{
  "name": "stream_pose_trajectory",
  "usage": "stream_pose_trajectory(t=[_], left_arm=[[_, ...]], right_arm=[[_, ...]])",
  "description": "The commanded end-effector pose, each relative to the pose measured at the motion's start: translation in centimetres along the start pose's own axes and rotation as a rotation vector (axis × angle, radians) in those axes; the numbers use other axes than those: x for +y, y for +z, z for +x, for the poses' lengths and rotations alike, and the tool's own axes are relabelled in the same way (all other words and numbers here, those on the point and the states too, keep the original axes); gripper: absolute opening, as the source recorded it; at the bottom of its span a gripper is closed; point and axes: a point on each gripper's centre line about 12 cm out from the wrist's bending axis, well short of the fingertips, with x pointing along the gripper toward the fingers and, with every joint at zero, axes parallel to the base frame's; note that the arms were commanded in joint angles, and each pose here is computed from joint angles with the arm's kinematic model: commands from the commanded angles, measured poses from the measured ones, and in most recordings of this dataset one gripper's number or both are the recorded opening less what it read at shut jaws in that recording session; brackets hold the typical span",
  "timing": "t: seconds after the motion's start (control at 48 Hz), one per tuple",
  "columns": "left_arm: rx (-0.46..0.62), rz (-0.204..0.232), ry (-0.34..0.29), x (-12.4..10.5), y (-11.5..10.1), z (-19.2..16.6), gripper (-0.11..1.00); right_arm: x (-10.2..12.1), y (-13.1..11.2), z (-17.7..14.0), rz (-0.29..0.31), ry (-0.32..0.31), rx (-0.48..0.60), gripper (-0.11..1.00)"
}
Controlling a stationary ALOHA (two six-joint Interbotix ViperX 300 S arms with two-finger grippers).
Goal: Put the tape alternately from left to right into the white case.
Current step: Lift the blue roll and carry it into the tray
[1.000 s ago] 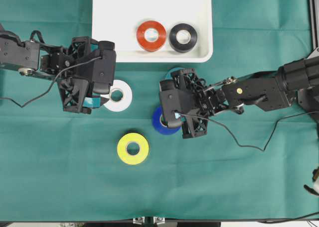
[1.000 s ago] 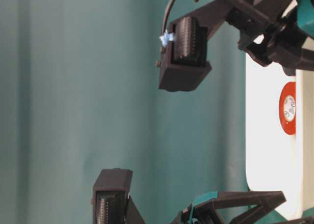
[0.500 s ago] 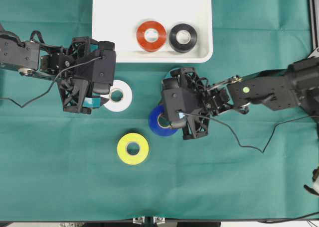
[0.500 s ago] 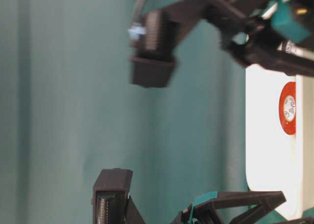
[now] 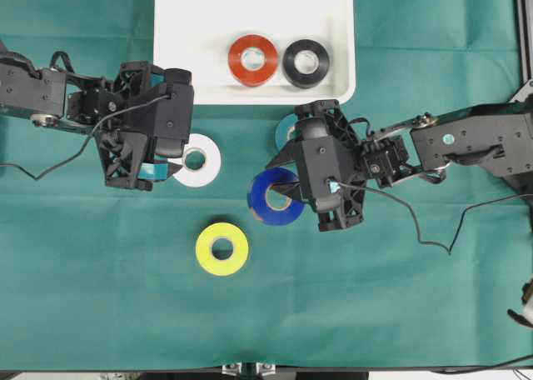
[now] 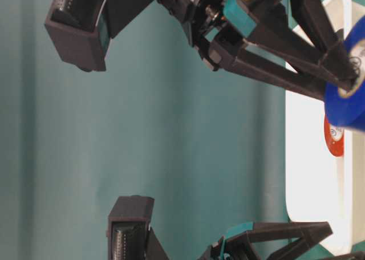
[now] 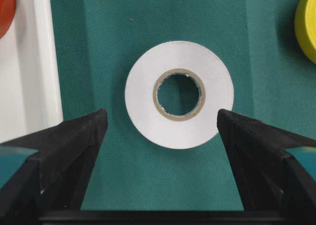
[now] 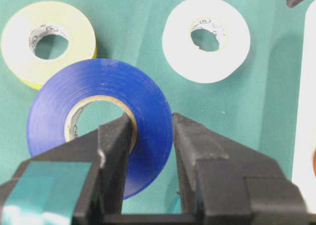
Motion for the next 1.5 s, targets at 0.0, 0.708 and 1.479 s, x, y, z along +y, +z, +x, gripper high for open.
stream_pose_trajectory(t=[0.0, 0.708, 1.479], left_arm=[[-0.034, -0.001, 0.001, 0.0, 0.7, -0.7, 0.65], [-0.031, 0.005, -0.002, -0.2, 0.6, -0.7, 0.65], [-0.031, -0.002, -0.002, -0.2, 0.5, -0.6, 0.65]], right_arm=[[0.2, 1.3, -0.8, -0.004, 0.008, -0.047, 0.26], [-9.7, 1.9, -3.6, 0.007, -0.212, -0.104, 0.26], [-20.3, -3.5, -5.7, 0.192, -0.411, -0.101, 0.26]])
